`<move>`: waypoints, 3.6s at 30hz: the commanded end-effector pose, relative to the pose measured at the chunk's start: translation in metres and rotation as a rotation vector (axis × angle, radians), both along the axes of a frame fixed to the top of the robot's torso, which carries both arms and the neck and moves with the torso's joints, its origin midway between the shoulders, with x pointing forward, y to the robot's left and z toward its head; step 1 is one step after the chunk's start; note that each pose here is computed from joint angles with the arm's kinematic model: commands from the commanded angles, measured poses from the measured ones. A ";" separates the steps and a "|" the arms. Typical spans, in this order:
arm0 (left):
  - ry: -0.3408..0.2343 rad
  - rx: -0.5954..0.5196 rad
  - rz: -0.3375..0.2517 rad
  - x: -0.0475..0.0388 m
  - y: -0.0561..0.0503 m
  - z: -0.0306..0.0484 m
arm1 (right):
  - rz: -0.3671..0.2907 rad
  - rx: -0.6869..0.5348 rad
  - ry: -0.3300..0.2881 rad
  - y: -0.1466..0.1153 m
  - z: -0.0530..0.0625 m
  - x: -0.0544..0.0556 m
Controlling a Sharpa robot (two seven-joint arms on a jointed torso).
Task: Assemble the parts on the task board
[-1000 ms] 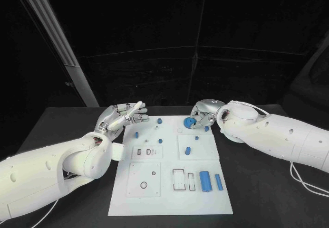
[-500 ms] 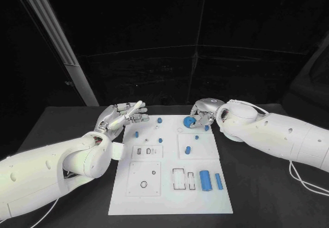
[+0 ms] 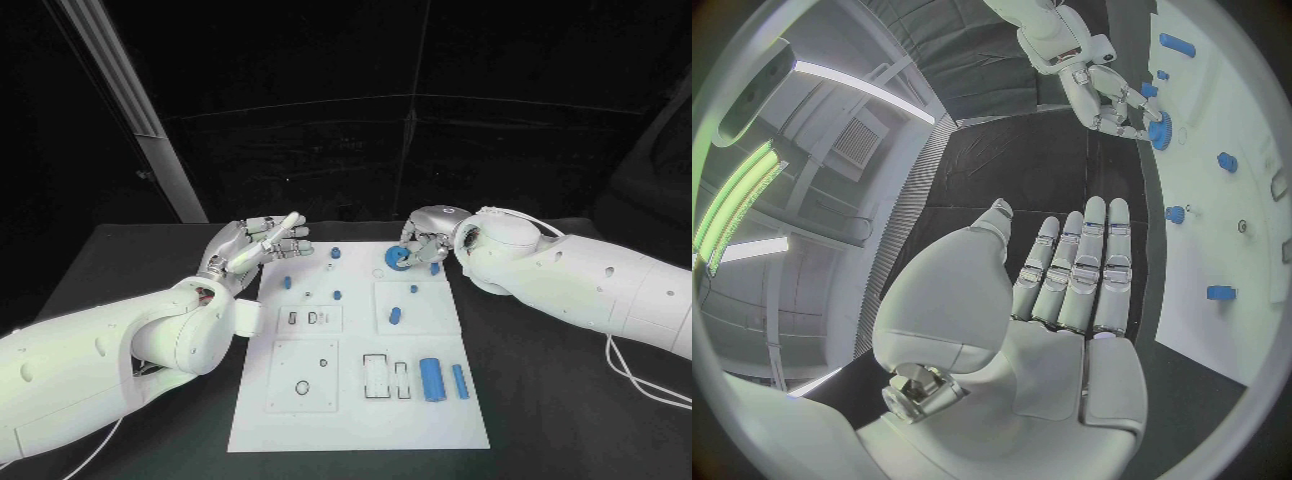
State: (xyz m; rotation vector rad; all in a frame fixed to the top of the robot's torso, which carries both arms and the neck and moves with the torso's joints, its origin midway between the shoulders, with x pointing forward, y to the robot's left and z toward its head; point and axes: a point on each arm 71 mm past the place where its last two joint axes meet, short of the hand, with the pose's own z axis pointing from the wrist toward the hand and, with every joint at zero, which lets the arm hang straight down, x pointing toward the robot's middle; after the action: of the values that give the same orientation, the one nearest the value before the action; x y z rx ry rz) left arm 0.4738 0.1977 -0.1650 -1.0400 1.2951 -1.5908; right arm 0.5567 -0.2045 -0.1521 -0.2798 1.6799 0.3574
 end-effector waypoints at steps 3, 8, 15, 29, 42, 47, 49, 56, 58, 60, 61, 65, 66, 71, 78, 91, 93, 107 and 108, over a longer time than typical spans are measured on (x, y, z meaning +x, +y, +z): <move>0.000 -0.005 -0.014 -0.0005 -0.001 0.0011 | -0.011 -0.047 0.059 -0.002 -0.010 -0.001; 0.002 -0.005 -0.015 -0.0006 -0.001 0.0010 | -0.010 -0.064 0.018 0.002 -0.008 -0.002; 0.003 -0.005 -0.016 -0.0006 -0.001 0.0009 | 0.006 -0.097 -0.072 0.010 -0.002 -0.004; 0.007 -0.004 -0.018 -0.0006 -0.002 0.0007 | 0.057 -0.086 -0.195 0.028 0.010 -0.016; 0.007 -0.003 -0.016 -0.0007 -0.001 0.0007 | 0.117 0.014 -0.264 0.054 0.022 -0.035; 0.007 -0.003 -0.016 -0.0007 0.000 0.0007 | 0.145 0.026 -0.261 0.071 0.023 -0.037; 0.006 -0.003 -0.015 -0.0006 0.000 0.0008 | 0.159 0.026 -0.253 0.081 0.022 -0.036; 0.005 -0.004 -0.015 -0.0004 -0.001 0.0009 | 0.185 0.018 -0.234 0.106 0.018 -0.032; 0.005 -0.004 -0.015 -0.0004 -0.001 0.0009 | 0.188 0.015 -0.229 0.110 0.017 -0.030; 0.004 -0.003 -0.015 -0.0003 -0.001 0.0009 | 0.192 0.012 -0.223 0.115 0.016 -0.029; 0.004 -0.003 -0.014 -0.0003 0.000 0.0009 | 0.194 0.010 -0.220 0.116 0.015 -0.029; 0.000 -0.004 -0.012 -0.0003 -0.001 0.0013 | 0.201 0.003 -0.209 0.123 0.012 -0.027; -0.001 -0.004 -0.011 -0.0003 -0.001 0.0014 | 0.202 0.002 -0.207 0.124 0.012 -0.027; -0.004 -0.004 -0.009 -0.0001 -0.001 0.0021 | 0.206 -0.008 -0.194 0.130 0.009 -0.025; -0.006 -0.003 -0.007 0.0003 -0.001 0.0028 | 0.212 -0.031 -0.167 0.134 0.005 -0.024; -0.007 -0.002 -0.006 0.0009 0.000 0.0032 | 0.214 -0.046 -0.150 0.137 0.002 -0.023; -0.006 -0.002 -0.007 0.0009 -0.001 0.0032 | 0.212 -0.046 -0.151 0.137 0.002 -0.022; -0.004 -0.001 -0.007 0.0011 0.000 0.0033 | 0.215 -0.027 -0.138 0.134 0.000 -0.020; -0.004 -0.001 -0.007 0.0011 0.000 0.0033 | 0.216 -0.018 -0.145 0.133 0.001 -0.020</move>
State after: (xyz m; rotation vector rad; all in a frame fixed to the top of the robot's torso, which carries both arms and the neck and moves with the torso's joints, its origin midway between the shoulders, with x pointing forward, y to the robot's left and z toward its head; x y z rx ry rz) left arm 0.4747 0.1979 -0.1636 -1.0437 1.3036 -1.5874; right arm 0.5370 -0.0716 -0.1530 -0.4932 1.5274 0.4475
